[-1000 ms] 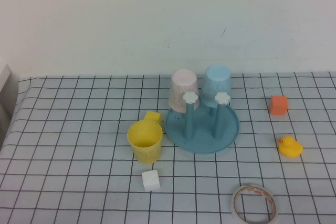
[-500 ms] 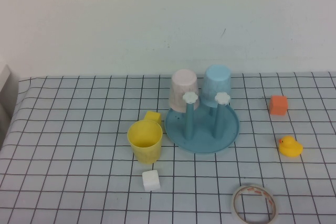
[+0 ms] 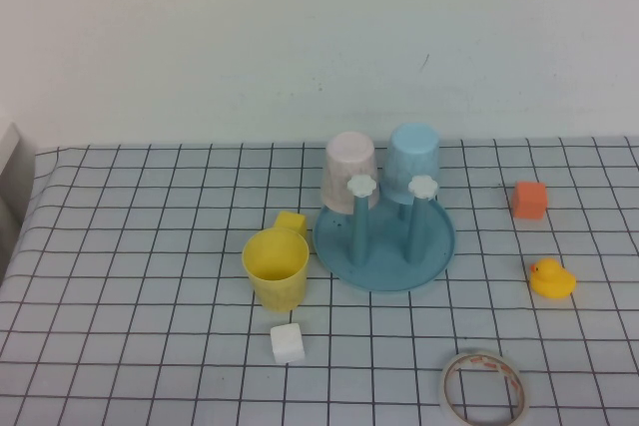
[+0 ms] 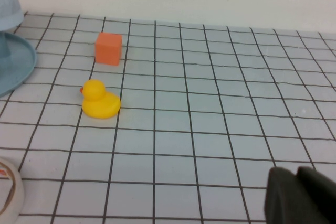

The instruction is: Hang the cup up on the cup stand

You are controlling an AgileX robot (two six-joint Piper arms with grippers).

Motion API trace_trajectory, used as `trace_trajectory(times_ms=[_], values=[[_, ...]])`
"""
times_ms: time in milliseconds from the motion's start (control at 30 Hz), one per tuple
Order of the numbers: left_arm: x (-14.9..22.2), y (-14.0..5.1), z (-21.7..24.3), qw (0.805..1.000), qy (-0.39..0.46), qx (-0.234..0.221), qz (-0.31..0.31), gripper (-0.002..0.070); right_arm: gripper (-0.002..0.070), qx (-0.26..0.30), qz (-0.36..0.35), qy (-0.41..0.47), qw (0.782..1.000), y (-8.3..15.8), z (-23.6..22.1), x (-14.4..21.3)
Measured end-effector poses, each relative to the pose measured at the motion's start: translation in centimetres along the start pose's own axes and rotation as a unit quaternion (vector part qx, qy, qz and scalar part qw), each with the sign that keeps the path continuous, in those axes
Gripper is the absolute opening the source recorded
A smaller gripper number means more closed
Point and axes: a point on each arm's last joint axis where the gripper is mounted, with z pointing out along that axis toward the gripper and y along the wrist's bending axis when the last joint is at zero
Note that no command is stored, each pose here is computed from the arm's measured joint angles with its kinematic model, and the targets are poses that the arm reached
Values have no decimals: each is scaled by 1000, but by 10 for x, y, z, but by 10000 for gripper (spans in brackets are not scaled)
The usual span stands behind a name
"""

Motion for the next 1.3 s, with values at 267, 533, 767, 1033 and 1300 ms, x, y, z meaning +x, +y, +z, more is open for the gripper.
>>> trace_trajectory(times_ms=[267, 533, 767, 1033, 1300], values=[[-16, 3, -1, 996, -92, -15, 15, -3, 29, 4, 0, -119, 993, -1, -1, -19], [-55, 6, -18, 947, -318, -40, 15, -3, 29, 3, 27, -390, 921, -2, -26, -63], [-71, 7, -35, 898, -439, -36, -16, -3, 29, -11, 59, -456, 888, -3, -37, -72], [-111, 5, -63, 871, -490, -27, 4, -3, 29, 5, 84, -477, 875, -10, -50, -90], [-199, 7, -123, 891, -445, -60, 65, -3, 29, 26, 42, -497, 866, -19, -96, -175]])
